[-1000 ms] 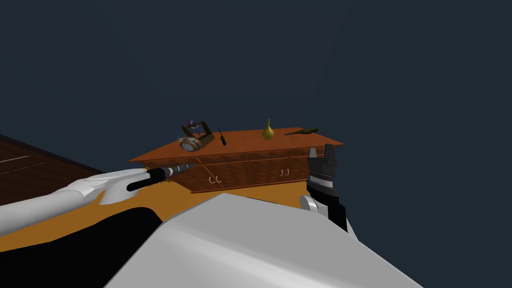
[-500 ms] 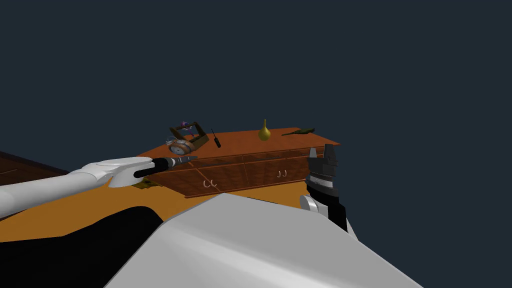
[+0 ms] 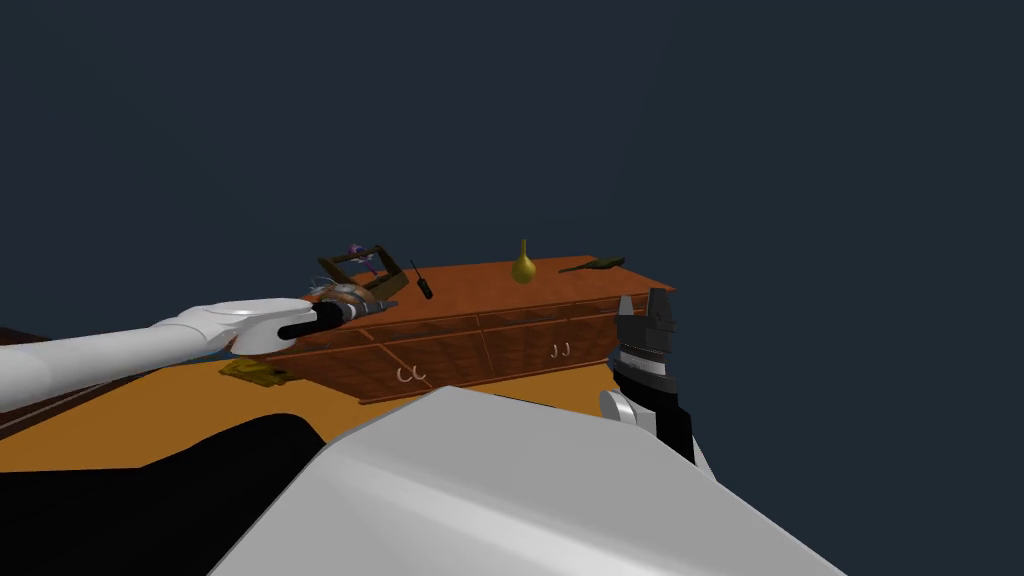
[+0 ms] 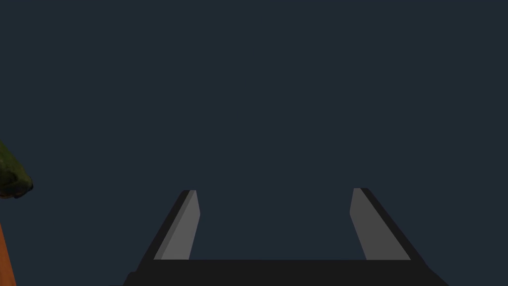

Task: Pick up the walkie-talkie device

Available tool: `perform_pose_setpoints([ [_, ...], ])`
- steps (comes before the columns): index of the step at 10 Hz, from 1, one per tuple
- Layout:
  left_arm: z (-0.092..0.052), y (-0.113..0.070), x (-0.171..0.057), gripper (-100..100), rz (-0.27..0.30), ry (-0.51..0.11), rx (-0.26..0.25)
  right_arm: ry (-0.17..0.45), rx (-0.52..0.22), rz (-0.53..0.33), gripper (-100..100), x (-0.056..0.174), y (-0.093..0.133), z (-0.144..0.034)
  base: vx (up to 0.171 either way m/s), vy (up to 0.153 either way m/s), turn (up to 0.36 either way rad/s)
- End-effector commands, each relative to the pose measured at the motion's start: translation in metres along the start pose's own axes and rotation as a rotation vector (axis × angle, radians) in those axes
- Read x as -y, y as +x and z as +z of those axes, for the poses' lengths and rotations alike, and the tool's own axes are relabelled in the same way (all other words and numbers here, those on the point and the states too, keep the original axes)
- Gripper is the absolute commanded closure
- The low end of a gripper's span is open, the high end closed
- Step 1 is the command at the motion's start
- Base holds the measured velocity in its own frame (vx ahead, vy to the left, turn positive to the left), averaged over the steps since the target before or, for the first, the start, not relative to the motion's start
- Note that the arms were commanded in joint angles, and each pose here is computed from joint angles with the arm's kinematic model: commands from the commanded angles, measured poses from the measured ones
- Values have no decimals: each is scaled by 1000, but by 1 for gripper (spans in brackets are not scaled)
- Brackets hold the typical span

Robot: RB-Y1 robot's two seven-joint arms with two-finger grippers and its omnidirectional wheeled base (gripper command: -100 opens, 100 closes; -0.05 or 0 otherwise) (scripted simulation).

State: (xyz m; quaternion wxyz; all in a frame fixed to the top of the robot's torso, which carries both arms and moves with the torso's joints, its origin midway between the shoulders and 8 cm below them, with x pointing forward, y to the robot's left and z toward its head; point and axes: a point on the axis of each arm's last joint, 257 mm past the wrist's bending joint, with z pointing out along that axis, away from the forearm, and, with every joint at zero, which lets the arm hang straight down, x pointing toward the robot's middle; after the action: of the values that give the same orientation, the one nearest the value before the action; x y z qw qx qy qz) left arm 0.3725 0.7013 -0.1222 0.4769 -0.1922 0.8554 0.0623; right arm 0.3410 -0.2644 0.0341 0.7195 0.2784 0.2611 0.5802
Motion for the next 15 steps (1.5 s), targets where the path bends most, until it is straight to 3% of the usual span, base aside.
perform_pose_setpoints([
  [1,3,-36,18,-100,31,24,54,0,0,0,0,0,0,0,152,-69,-109],
  [2,3,-36,18,-100,31,24,54,0,0,0,0,0,0,0,135,-40,-50],
  [3,3,-65,36,-100,48,52,100,0,0,0,0,0,0,0,185,-47,-95],
  [4,3,-53,29,-100,50,39,78,0,0,0,0,0,0,0,154,-52,-48],
  [5,3,-65,36,-100,48,52,100,0,0,0,0,0,0,0,57,-28,11],
  [6,3,-60,35,-100,48,47,92,0,0,0,0,0,0,0,17,-9,1],
  [7,3,-60,35,0,48,48,93,0,0,0,0,0,0,0,7,-3,-2],
  [8,2,-64,18,-100,21,26,100,0,0,0,0,0,0,0,-52,0,-237],
  [13,6,-55,-11,-100,-9,-19,89,0,0,0,0,0,0,0,-54,-1,-87],
  [15,2,-62,-32,-100,-36,-50,106,0,0,0,0,0,0,0,-67,-3,-179],
])
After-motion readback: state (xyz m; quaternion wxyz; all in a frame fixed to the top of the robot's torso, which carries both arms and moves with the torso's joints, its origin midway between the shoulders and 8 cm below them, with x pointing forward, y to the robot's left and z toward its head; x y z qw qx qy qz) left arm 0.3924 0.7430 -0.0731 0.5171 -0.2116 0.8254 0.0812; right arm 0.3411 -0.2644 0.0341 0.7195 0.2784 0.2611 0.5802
